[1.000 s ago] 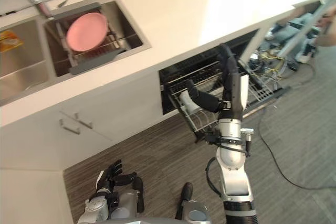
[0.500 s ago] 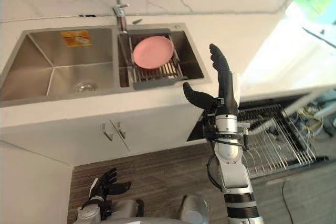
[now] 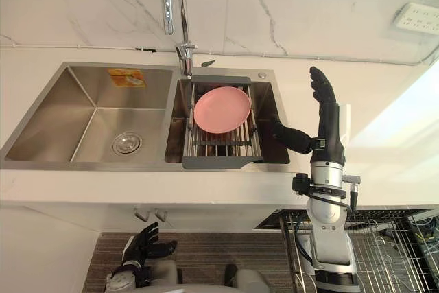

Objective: Walk over to the sink, pick up the cup, carry it to the dishwasher, place the cup inside the dishwasher, then close the dishwasher door

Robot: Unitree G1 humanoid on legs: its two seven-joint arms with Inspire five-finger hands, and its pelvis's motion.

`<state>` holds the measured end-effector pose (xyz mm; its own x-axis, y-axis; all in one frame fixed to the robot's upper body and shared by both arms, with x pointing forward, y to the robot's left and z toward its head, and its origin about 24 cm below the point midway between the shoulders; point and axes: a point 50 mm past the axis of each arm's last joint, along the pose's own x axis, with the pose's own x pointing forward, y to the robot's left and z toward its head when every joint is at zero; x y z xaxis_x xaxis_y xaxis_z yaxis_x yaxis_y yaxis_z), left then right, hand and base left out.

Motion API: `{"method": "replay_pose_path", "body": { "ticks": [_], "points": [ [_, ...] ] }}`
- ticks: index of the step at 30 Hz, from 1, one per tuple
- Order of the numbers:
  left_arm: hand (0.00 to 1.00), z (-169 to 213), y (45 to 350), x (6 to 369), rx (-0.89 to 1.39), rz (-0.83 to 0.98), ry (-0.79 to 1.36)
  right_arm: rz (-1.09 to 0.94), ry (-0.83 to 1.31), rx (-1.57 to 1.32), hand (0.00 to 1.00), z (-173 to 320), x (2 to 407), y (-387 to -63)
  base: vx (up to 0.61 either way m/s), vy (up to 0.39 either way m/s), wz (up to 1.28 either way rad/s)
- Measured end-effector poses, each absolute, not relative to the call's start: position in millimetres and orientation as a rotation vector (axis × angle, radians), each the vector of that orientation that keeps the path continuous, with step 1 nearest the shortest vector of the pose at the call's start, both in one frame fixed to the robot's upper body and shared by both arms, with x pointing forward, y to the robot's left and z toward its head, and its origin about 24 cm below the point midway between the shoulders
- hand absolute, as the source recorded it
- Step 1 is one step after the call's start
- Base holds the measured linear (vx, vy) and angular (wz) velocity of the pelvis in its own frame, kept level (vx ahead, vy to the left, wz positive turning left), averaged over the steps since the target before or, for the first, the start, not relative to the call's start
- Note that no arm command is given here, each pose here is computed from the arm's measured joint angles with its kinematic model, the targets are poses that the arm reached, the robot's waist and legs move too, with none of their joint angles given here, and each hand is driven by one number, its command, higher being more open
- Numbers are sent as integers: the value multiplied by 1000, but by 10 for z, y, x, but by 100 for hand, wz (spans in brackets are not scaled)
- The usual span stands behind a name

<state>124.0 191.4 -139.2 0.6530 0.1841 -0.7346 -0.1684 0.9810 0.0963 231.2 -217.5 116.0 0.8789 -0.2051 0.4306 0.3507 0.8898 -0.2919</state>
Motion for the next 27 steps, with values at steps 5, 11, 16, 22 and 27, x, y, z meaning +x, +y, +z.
{"method": "replay_pose_path", "body": {
  "ticks": [5,11,16,22,27],
  "points": [
    [90,-1392,1926,1237,50,174,841,-289,-394,-398,90,1136,2313,-2142,31,151,12],
    [90,-1396,1947,1220,56,179,845,-227,-380,-402,90,1101,2333,-2054,-21,46,-20],
    [90,-1428,1972,1187,67,184,872,-172,-237,-457,90,815,2391,-2068,-2,0,-2],
    [90,-1428,1986,1182,65,193,873,-174,-237,-469,90,814,2391,-2066,0,0,0],
    [90,-1437,2038,1124,57,228,885,-194,-236,-512,90,808,2390,-2059,13,1,-3]
  ]
}}
